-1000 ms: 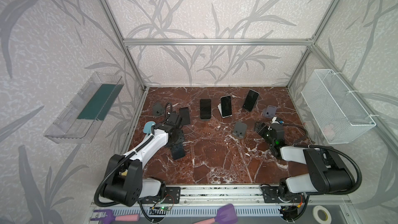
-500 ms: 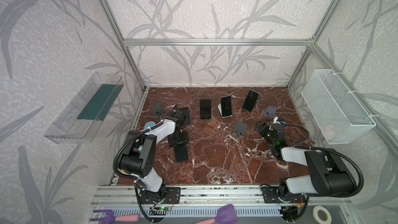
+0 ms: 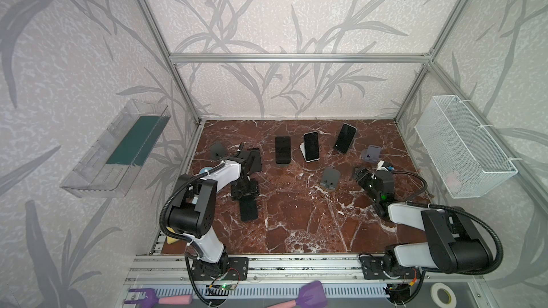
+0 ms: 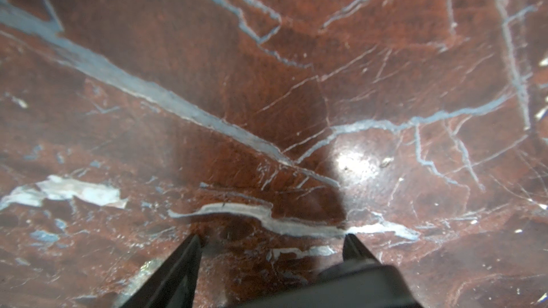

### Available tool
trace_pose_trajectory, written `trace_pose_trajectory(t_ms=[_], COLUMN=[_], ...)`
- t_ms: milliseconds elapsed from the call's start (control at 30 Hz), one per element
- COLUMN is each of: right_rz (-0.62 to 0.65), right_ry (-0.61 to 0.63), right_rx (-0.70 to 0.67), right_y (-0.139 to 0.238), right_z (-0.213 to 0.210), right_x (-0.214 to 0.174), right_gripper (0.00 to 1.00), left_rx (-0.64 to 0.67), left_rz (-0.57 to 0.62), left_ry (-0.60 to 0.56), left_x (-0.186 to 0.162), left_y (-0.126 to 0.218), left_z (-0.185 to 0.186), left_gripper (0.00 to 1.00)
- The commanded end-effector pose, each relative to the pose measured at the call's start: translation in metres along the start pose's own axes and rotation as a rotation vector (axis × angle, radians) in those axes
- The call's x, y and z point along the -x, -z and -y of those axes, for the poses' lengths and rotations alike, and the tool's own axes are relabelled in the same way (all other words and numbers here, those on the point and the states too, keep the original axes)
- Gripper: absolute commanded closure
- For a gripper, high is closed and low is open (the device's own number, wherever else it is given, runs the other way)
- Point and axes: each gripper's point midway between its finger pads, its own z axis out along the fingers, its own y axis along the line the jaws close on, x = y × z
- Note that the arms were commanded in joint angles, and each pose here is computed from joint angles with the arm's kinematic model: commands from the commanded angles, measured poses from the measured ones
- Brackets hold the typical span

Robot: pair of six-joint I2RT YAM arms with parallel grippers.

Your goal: Remove the phone from the phone stand

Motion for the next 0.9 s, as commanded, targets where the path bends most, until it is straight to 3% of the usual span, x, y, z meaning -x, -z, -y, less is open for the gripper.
trace_pose_trajectory(t_ms=[0, 367, 733, 867], right_rz=[0.025, 0.034, 0.042, 0.04], right_ry=[-0.001, 0.0, -0.001, -0.002], right_rx=[-0.003, 0.0, 0.007, 0.007], right_y=[0.003, 0.006, 0.01, 0.01], right_z=[0.001, -0.001, -0.004, -0.003], right_x=[0.006, 0.009, 0.012, 0.011], right_gripper=[0.15, 0.15, 0.14, 0.14], left_rx=[0.046, 0.166, 0.187, 0.199], left_rz=[-0.035, 0.0, 0.055, 0.046], left_ry=[0.014, 0.051, 0.044, 0.009], left_x=[-0.004, -0.001, 0.002, 0.006], left_y=[-0.011, -0.007, 0.008, 0.01], left_z=[-0.01, -0.031, -0.037, -0.037], left_gripper=[0.28, 0.17, 0.31, 0.32])
